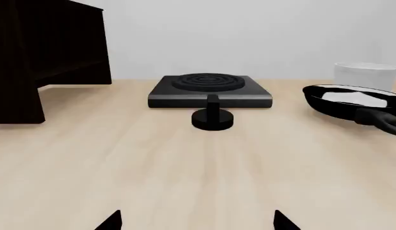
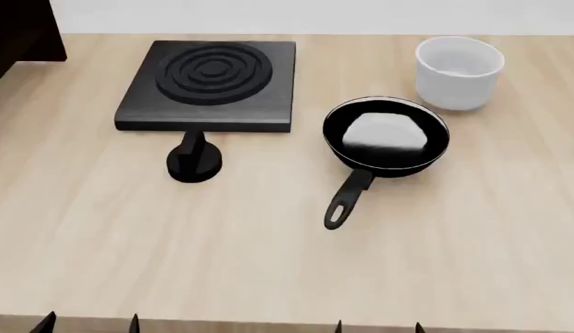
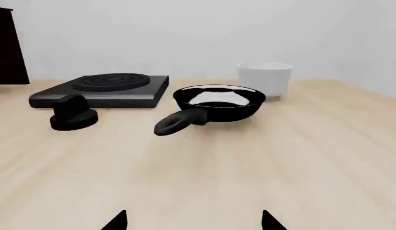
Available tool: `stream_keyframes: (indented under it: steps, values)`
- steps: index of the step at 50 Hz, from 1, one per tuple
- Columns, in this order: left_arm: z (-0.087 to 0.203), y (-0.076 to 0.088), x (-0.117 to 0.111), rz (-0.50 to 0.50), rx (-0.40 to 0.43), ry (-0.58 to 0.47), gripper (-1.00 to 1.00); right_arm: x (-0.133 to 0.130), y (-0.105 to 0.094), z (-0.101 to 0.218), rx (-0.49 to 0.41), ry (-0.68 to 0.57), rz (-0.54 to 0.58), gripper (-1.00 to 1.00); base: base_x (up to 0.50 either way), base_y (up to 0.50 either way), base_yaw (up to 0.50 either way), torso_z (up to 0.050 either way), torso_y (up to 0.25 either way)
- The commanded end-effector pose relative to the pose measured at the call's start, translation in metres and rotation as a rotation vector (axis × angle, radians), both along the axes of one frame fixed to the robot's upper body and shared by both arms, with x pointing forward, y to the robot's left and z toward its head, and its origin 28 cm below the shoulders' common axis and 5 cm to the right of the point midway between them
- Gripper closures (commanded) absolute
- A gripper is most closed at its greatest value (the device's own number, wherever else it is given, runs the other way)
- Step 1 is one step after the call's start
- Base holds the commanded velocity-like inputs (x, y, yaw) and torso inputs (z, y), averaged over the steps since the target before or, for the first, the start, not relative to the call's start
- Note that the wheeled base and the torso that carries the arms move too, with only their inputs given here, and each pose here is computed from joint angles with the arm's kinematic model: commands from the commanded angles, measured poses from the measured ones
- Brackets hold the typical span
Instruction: Put the frying pan on the cabinet shelf.
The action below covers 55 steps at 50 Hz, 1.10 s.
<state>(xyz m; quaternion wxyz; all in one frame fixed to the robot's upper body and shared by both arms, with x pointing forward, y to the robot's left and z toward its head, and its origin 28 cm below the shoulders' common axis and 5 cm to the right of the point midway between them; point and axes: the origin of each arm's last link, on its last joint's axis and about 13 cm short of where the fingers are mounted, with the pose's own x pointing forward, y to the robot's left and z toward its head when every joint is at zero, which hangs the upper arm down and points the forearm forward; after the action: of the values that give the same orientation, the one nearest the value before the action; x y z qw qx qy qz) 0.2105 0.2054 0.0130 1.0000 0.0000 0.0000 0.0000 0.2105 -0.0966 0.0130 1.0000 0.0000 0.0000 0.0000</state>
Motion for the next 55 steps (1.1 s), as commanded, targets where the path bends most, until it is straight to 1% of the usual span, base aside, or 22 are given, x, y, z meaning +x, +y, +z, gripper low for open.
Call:
stream_keyframes:
  steps: [1, 4, 7, 9, 20, 21, 22, 24, 28, 34, 41, 42, 44, 47, 51, 53, 55]
  values:
    - [0.000, 0.000, 0.000, 0.000, 0.000, 0.000, -1.00, 0.000, 0.000, 0.000, 0.000, 0.000, 0.000, -1.00, 0.00, 0.00, 0.00, 0.000, 0.000]
    - [-0.001, 0.001, 0.001, 0.006, -0.001, 0.007, -1.00, 0.000, 0.001, 0.000, -0.015, 0.005, 0.005, -1.00, 0.00, 0.00, 0.00, 0.000, 0.000]
    - [-0.001, 0.001, 0.000, 0.007, 0.001, 0.010, -1.00, 0.000, 0.001, 0.000, -0.009, 0.004, 0.007, -1.00, 0.00, 0.00, 0.00, 0.000, 0.000]
    - [-0.001, 0.001, 0.000, 0.002, -0.012, 0.017, -1.00, 0.000, 0.001, 0.001, -0.006, -0.002, 0.005, -1.00, 0.00, 0.00, 0.00, 0.000, 0.000]
    - [-0.003, 0.000, 0.000, 0.001, -0.005, 0.032, -1.00, -0.001, 0.001, 0.002, -0.011, -0.004, 0.007, -1.00, 0.00, 0.00, 0.00, 0.000, 0.000]
    - [0.005, 0.006, 0.002, 0.007, -0.122, 0.048, -1.00, -0.006, 0.001, -0.006, 0.028, 0.053, 0.023, -1.00, 0.00, 0.00, 0.00, 0.000, 0.000]
    - [-0.002, 0.001, 0.000, -0.005, -0.003, 0.025, -1.00, -0.001, 0.001, 0.003, -0.014, -0.003, 0.008, -1.00, 0.00, 0.00, 0.00, 0.000, 0.000]
    - [-0.002, 0.000, -0.001, -0.011, 0.009, 0.025, -1.00, -0.001, 0.002, 0.004, -0.016, -0.001, 0.011, -1.00, 0.00, 0.00, 0.00, 0.000, 0.000]
    - [-0.005, 0.002, 0.002, -0.007, 0.021, 0.030, -1.00, -0.001, 0.002, 0.002, -0.026, 0.004, 0.019, -1.00, 0.00, 0.00, 0.00, 0.000, 0.000]
    - [-0.003, 0.001, 0.000, -0.013, 0.018, 0.034, -1.00, -0.001, 0.000, 0.003, -0.024, 0.005, 0.018, -1.00, 0.00, 0.00, 0.00, 0.000, 0.000]
    - [-0.002, 0.000, 0.000, -0.017, 0.033, 0.028, -1.00, -0.002, -0.001, 0.010, -0.019, -0.011, 0.002, -1.00, 0.00, 0.00, 0.00, 0.000, 0.000]
    - [0.001, 0.000, 0.000, -0.011, 0.017, 0.024, -1.00, -0.002, -0.001, 0.012, -0.020, -0.015, 0.000, -1.00, 0.00, 0.00, 0.00, 0.000, 0.000]
    - [0.009, -0.003, 0.000, -0.016, 0.034, 0.004, -1.00, -0.002, -0.002, 0.017, -0.022, -0.024, -0.011, -1.00, 0.00, 0.00, 0.00, 0.000, 0.000]
    - [0.016, -0.003, -0.001, -0.018, 0.032, -0.002, -1.00, -0.003, -0.003, 0.024, -0.028, -0.032, -0.023, -1.00, 0.00, 0.00, 0.00, 0.000, 0.000]
    - [0.030, 0.000, -0.001, -0.008, 0.038, -0.011, -1.00, -0.004, -0.004, 0.035, -0.027, -0.041, -0.038, -1.00, 0.00, 0.00, 0.00, 0.000, 0.000]
    - [0.039, 0.002, -0.002, 0.001, 0.029, -0.012, -1.00, -0.004, -0.006, 0.042, -0.037, -0.041, -0.049, -1.00, 0.00, 0.00, 0.00, 0.000, 0.000]
    - [0.044, 0.002, -0.001, -0.006, 0.040, 0.000, -1.00, -0.005, -0.007, 0.049, -0.041, -0.049, -0.056, -1.00, 0.00, 0.00, 0.00, 0.000, 0.000]
